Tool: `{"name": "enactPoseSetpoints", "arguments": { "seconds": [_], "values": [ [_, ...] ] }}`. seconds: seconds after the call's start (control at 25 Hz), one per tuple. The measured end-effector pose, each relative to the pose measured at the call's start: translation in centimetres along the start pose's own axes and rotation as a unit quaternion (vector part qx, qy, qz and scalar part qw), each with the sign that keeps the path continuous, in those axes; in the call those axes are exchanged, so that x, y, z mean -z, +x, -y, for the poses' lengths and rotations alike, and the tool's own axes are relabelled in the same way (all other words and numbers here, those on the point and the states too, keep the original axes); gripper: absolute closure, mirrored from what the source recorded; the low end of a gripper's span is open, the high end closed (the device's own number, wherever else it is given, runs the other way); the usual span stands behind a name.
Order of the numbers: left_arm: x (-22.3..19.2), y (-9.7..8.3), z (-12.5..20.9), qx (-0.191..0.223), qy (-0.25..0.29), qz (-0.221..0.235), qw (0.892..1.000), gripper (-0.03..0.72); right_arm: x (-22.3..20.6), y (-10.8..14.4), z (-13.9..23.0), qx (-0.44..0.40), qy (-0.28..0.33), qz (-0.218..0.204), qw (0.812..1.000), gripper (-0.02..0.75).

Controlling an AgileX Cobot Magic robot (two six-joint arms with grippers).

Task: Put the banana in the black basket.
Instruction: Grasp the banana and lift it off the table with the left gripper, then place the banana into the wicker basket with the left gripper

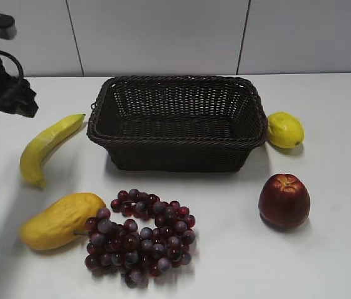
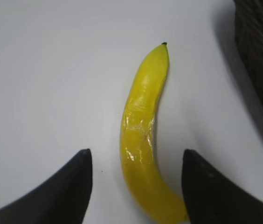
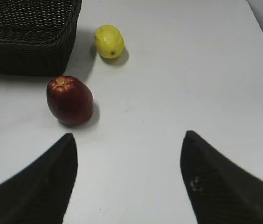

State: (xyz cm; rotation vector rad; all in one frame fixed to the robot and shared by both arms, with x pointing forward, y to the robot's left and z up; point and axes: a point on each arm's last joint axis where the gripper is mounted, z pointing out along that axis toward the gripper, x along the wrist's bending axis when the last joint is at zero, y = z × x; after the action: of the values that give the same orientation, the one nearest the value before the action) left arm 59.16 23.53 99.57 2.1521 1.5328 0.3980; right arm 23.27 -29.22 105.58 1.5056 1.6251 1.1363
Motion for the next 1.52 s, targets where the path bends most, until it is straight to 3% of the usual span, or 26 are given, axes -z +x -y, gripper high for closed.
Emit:
{"name": "enactPoseSetpoints", "arguments": {
  "seconds": [0.36,0.72,0.92,1.04,1.24,1.52],
  "values": [
    [-7.6,-0.5,1.8,-0.040,0.089,0.022,0.995,0.097,0.0,0.0,0.0,0.000,0.000,0.000,1.000,0.218],
    [-10.2,0.0,2.7,-0.060,0.105,0.011,0.993,0.097,0.0,0.0,0.0,0.000,0.000,0.000,1.000,0.218],
    [-10.3,0.0,2.5,-0.062,0.095,0.005,0.994,0.135,0.0,0.0,0.0,0.000,0.000,0.000,1.000,0.218],
    [-10.3,0.0,2.7,-0.062,0.105,0.009,0.993,0.260,0.0,0.0,0.0,0.000,0.000,0.000,1.000,0.218],
    [-8.6,-0.2,2.1,-0.067,0.103,0.011,0.992,0.255,0.0,0.0,0.0,0.000,0.000,0.000,1.000,0.218],
    [-1.7,-0.6,-1.3,-0.079,0.007,-0.007,0.997,0.255,0.0,0.0,0.0,0.000,0.000,0.000,1.000,0.218]
  ]
}}
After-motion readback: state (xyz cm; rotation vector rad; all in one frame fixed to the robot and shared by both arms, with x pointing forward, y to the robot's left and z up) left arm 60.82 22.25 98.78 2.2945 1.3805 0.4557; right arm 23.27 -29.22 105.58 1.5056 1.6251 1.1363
